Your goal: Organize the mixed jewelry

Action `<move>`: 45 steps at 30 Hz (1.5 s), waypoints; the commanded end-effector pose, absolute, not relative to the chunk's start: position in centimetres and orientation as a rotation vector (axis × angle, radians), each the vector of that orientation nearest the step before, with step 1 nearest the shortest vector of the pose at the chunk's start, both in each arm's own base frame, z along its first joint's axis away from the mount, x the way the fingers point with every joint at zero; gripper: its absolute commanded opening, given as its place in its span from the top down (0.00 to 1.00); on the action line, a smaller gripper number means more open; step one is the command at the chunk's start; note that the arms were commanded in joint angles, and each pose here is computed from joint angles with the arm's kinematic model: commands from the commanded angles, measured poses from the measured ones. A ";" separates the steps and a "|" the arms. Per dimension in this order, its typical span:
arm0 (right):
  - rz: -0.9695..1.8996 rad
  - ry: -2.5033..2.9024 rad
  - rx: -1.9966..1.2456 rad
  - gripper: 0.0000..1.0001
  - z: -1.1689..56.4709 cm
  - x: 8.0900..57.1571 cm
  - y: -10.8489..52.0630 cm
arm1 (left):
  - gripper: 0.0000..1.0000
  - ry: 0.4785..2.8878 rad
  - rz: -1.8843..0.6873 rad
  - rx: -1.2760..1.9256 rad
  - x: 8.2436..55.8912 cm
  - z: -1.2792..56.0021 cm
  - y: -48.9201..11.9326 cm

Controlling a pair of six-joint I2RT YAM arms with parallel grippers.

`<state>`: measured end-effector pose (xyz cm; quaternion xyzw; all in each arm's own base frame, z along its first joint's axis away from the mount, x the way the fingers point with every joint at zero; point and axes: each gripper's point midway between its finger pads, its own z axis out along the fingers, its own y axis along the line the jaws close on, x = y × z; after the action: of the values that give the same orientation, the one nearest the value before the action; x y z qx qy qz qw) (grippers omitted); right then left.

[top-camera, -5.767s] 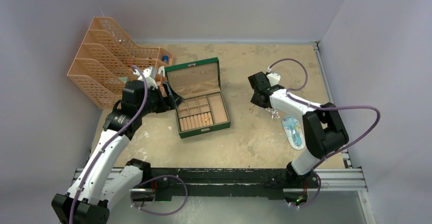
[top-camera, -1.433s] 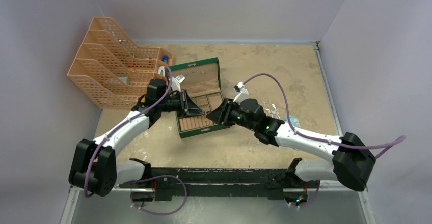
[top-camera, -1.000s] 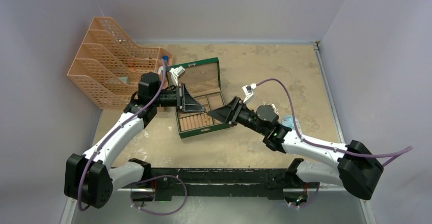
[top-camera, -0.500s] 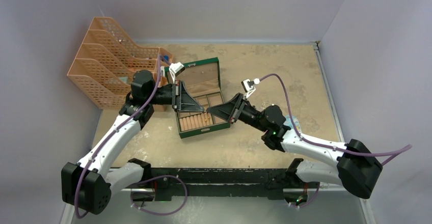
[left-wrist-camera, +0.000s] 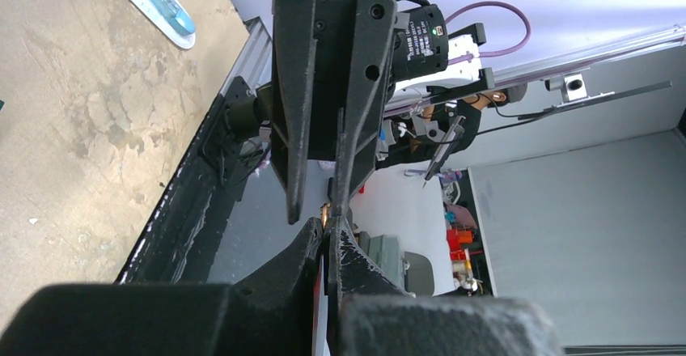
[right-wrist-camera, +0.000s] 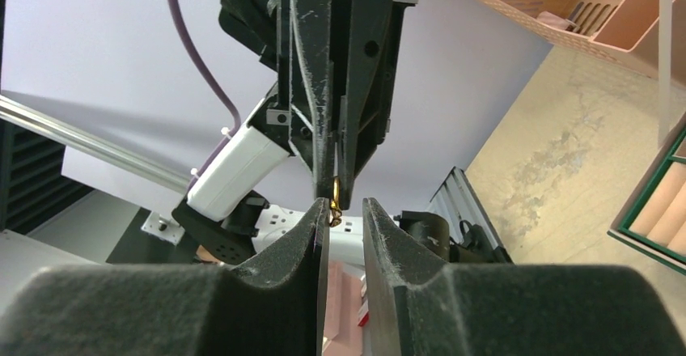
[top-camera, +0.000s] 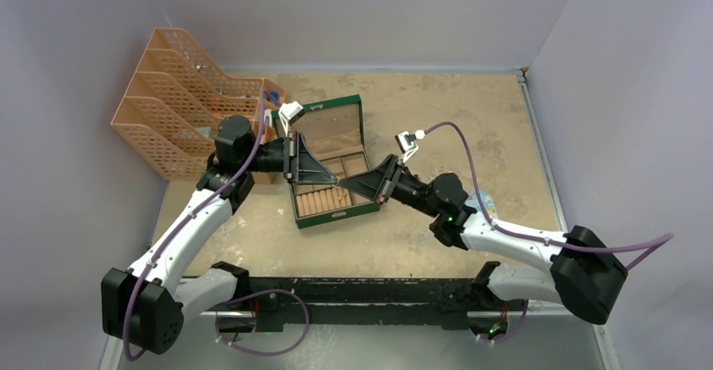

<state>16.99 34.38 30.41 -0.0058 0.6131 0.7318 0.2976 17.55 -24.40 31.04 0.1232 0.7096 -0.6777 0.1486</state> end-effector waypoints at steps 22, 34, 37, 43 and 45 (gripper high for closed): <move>1.693 1.746 -0.022 1.00 29.8 18.9 34.0 | 0.66 2.151 -1.420 0.047 23.1 26.8 -22.4; 1.032 2.125 -0.085 1.00 23.1 25.3 34.5 | 0.53 2.168 -0.643 -0.074 27.3 23.8 -14.0; 0.891 2.218 -0.110 1.00 21.4 26.2 34.6 | 0.53 2.155 -0.456 -0.133 27.6 23.3 -11.1; 0.688 2.388 -0.171 1.00 17.5 25.2 36.6 | 0.53 2.129 -0.321 -0.173 27.4 22.3 -8.7; 0.621 2.431 -0.188 1.00 16.2 24.6 37.6 | 0.53 2.136 -0.332 -0.167 27.3 21.8 -8.9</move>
<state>25.90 37.34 17.55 -0.0480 0.8957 0.3058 0.3192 26.95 -10.69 22.21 -0.0635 0.8746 -0.1782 0.4465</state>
